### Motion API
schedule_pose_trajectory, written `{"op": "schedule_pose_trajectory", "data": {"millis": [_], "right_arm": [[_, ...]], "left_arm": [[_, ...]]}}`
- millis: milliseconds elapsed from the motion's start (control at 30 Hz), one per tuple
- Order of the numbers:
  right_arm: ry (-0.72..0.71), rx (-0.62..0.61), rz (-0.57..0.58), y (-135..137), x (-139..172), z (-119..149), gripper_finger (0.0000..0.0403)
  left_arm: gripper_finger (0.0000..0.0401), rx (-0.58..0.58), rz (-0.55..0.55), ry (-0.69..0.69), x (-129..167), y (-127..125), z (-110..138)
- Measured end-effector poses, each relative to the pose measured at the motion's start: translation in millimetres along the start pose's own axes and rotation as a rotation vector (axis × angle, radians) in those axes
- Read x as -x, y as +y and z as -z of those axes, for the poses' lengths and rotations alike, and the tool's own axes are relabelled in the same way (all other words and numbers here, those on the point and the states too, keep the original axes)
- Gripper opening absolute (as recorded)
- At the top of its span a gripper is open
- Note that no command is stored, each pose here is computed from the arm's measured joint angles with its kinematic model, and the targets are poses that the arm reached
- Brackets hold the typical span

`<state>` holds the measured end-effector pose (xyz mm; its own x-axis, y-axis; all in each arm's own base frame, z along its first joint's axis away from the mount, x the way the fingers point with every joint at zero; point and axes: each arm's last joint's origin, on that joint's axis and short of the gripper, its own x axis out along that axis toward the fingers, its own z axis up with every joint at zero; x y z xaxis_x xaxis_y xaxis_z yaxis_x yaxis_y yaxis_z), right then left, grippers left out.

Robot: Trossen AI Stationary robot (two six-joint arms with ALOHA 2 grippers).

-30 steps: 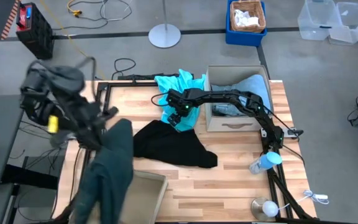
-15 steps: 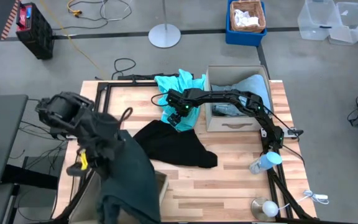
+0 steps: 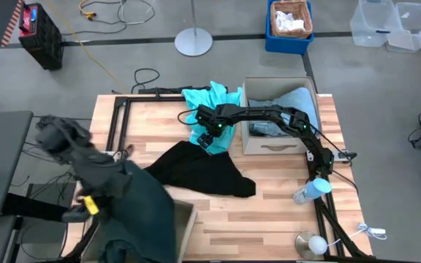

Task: Sort clothes
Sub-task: Put the dark blue pants into the bottom laundry bin

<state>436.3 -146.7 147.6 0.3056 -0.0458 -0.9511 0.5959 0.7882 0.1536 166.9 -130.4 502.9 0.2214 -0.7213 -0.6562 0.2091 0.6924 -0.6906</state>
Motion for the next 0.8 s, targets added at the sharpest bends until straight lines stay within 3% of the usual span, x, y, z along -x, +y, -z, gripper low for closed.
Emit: {"op": "schedule_pose_trajectory", "data": {"millis": [400,667,800], "right_arm": [[0.001,0.01,0.001,0.0,0.2,0.1,0.0276],[0.003,0.01,0.001,-0.1,0.4,0.2,0.0276],[0.003,0.01,0.001,-0.1,0.5,0.3,0.0276]], "left_arm": [[0.0004,0.143,0.044,-0.09,34.0,-14.3,39.1],[0.0004,0.142,0.049,0.037,17.9,-12.4,35.0],[0.0004,0.128,-0.001,0.074,1.6,-6.2,30.6]]}}
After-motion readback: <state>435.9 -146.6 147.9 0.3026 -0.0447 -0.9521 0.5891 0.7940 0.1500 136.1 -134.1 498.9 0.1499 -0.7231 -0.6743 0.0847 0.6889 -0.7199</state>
